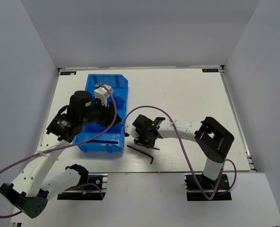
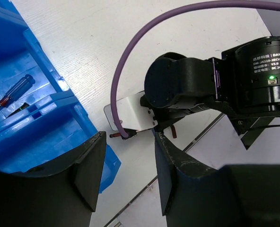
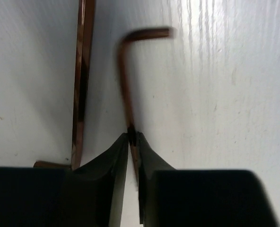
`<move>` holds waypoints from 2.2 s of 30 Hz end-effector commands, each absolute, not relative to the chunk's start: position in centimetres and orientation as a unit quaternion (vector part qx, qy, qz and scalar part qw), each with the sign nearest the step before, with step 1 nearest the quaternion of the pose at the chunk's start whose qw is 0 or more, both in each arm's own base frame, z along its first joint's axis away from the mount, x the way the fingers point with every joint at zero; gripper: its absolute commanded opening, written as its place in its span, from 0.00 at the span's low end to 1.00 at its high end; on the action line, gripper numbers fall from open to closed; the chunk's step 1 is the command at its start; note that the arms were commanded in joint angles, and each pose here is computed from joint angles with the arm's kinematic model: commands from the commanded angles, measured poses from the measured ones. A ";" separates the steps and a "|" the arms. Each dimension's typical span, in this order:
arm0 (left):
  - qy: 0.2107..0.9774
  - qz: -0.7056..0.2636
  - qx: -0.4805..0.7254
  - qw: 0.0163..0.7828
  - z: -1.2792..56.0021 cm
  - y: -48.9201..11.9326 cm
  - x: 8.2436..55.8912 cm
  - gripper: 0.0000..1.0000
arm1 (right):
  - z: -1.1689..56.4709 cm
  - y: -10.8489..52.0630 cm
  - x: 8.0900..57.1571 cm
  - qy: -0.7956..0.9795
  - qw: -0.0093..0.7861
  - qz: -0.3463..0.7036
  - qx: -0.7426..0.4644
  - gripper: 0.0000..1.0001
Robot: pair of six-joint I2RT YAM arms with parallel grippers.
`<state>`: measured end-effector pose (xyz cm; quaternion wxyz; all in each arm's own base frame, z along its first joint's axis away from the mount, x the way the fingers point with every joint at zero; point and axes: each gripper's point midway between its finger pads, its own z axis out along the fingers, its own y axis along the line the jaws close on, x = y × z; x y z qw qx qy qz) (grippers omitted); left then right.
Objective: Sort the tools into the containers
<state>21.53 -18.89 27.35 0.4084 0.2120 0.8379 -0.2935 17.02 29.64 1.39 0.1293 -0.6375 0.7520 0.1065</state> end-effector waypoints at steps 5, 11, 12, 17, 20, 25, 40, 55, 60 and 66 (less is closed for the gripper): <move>0.822 -0.300 0.210 0.436 29.7 -18.7 21.2 0.56 | -2.9 28.5 16.4 0.769 0.086 0.091 -0.627 0.00; 0.823 -0.302 0.206 0.435 29.7 -18.7 21.1 0.56 | -2.2 28.2 18.2 0.779 0.106 0.081 -0.612 0.00; 0.822 -0.306 0.209 0.433 29.7 -18.8 21.0 0.56 | -1.2 28.3 18.8 0.780 0.118 0.085 -0.609 0.00; 0.823 -0.311 0.213 0.426 29.3 -19.0 20.8 0.56 | 3.7 28.8 20.8 0.758 0.173 0.118 -0.617 0.00; 0.820 -0.312 0.213 0.429 29.5 -18.9 20.6 0.56 | 5.7 29.4 20.8 0.745 0.184 0.141 -0.625 0.00; 0.810 -0.316 0.214 0.445 30.7 -19.1 20.9 0.56 | 8.8 32.3 20.0 0.726 0.191 0.214 -0.625 0.00; 0.781 -0.333 0.228 0.477 33.6 -19.2 20.2 0.54 | 16.3 48.2 21.5 0.646 0.223 0.366 -0.632 0.00; 0.754 -0.314 0.189 0.545 37.2 -16.2 18.3 0.38 | 15.7 51.3 20.9 0.671 0.187 0.435 -0.570 0.38; 0.749 -0.339 0.206 0.530 37.0 -17.3 17.9 0.41 | 18.8 48.8 22.2 0.670 0.214 0.439 -0.559 0.46; 0.754 -0.385 0.316 0.428 34.0 -21.8 18.8 0.33 | 21.0 40.1 27.8 0.741 0.270 0.353 -0.504 0.06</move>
